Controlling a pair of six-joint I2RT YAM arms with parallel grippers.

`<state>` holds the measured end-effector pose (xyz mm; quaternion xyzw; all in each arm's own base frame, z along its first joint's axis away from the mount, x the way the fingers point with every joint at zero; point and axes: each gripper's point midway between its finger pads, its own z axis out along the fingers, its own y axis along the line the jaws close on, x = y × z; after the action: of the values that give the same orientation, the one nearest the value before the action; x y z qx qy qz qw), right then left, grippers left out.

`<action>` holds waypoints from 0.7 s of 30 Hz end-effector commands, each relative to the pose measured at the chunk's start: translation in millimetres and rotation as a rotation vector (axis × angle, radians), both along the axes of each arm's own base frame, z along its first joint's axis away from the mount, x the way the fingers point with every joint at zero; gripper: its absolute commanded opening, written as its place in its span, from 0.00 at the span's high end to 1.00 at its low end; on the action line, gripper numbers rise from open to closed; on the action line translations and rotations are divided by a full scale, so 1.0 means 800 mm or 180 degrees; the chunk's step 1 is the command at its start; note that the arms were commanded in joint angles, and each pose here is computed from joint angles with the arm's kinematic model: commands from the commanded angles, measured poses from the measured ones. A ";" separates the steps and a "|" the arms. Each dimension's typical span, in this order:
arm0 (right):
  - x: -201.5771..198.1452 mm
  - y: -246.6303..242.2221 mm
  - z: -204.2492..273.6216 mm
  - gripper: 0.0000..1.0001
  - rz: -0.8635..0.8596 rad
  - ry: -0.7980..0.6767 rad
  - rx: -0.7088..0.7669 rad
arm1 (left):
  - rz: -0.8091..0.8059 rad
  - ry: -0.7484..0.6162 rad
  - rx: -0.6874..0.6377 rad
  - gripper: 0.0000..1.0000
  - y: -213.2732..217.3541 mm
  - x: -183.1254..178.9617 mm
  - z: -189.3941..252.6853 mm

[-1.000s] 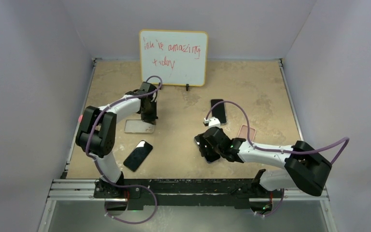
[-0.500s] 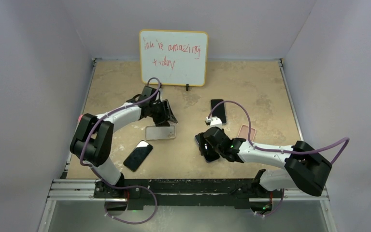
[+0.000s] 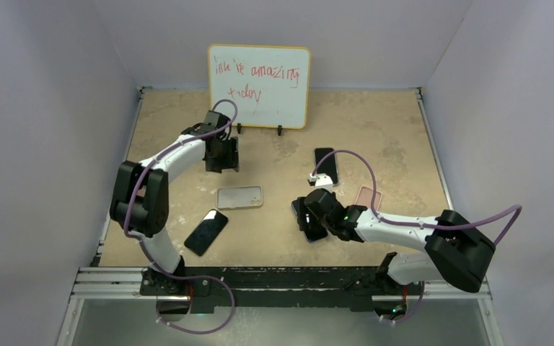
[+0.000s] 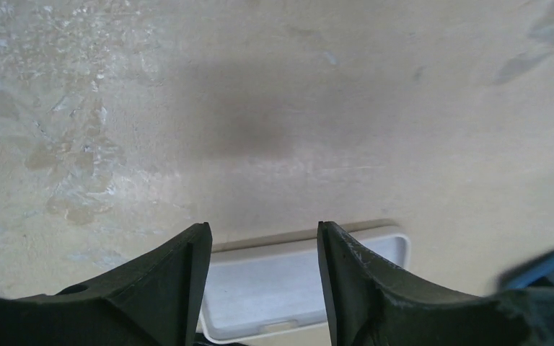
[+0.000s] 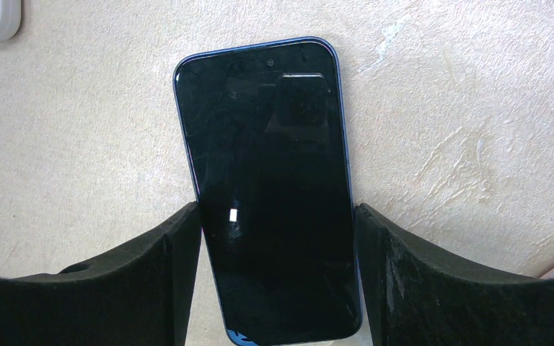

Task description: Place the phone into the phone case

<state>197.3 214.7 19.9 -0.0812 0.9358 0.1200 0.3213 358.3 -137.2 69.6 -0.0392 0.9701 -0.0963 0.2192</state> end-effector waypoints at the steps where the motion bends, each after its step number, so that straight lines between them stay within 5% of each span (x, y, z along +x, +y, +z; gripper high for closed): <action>1: -0.009 -0.009 -0.006 0.59 -0.0099 0.0155 -0.0077 | -0.0443 0.0250 0.0280 0.43 0.014 -0.007 -0.028; 7: -0.010 -0.006 -0.003 0.59 -0.0061 0.0109 0.0003 | -0.1104 0.0047 -0.0024 0.42 -0.012 -0.018 -0.020; 21: -0.014 -0.002 0.002 0.60 0.0018 0.0101 0.0123 | -0.1629 0.0045 0.0242 0.40 -0.036 -0.038 -0.045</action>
<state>193.0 215.0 21.4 -0.0813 0.9355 0.1310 0.3178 328.2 -158.7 40.7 0.1770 0.9607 -0.1156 0.1797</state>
